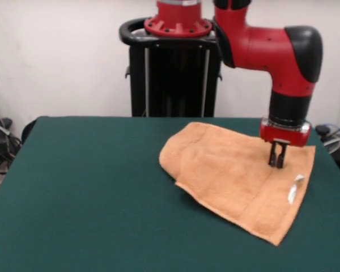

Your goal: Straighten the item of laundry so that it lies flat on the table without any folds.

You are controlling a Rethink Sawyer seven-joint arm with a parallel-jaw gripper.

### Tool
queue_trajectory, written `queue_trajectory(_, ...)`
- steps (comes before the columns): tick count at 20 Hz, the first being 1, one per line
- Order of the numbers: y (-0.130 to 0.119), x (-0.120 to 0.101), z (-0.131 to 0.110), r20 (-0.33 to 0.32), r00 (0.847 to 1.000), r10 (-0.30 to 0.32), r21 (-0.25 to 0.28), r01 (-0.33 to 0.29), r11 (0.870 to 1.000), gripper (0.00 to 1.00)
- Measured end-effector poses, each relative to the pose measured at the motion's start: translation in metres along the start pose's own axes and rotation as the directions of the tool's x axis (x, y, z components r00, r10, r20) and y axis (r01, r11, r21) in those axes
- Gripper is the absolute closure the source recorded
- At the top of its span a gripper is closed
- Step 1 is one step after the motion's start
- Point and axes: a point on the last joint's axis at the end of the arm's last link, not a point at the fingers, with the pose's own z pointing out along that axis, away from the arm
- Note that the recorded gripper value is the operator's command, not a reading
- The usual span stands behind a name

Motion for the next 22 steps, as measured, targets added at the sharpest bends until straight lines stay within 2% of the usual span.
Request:
queue_trajectory(8,0.037,0.045,-0.004,-0.091,0.996,0.001,-0.048,-0.005,0.999,1.0)
queue_trajectory(13,0.056,0.087,-0.012,-0.202,0.979,0.008,-0.063,-0.021,0.998,1.0)
queue_trajectory(17,0.071,0.136,-0.022,-0.337,0.942,0.012,-0.05,-0.031,0.998,1.0)
queue_trajectory(22,0.078,0.171,-0.032,-0.415,0.91,-0.003,-0.026,-0.009,1.0,1.0)
